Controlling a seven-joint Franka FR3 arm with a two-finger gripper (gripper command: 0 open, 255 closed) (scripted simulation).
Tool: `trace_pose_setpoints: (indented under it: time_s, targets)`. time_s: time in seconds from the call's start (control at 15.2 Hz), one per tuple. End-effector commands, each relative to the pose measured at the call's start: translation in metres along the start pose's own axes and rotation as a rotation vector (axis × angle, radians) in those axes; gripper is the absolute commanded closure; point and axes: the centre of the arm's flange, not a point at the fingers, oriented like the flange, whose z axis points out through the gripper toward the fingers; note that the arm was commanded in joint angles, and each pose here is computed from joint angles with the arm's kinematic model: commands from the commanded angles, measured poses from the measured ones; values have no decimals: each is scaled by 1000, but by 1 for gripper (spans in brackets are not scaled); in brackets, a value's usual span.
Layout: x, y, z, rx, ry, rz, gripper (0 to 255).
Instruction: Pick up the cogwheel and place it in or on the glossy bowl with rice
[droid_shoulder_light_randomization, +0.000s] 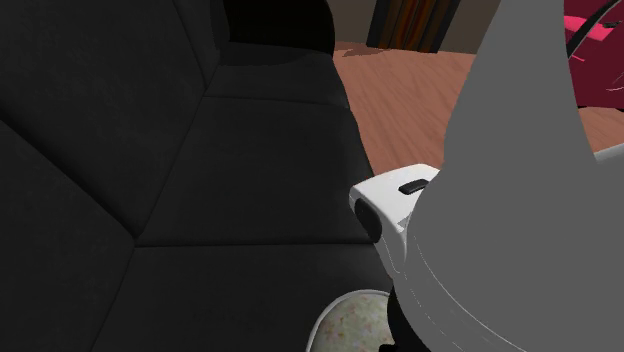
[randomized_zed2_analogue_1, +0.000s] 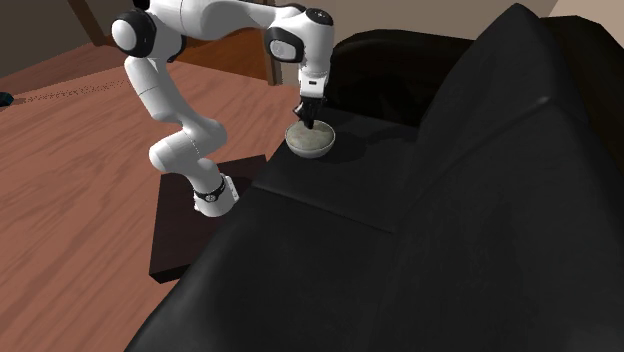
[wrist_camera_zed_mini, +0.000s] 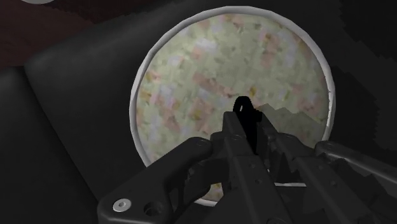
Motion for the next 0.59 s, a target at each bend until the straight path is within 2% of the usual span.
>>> trace_pose_setpoints:
  time_s: [0.0, 0.4, 0.46, 0.53]
  targets:
    - [1, 0, 4, 0, 1, 0, 255]
    - [1, 0, 4, 0, 1, 0, 255]
    - [1, 0, 4, 0, 1, 0, 0]
    - [1, 0, 4, 0, 1, 0, 0]
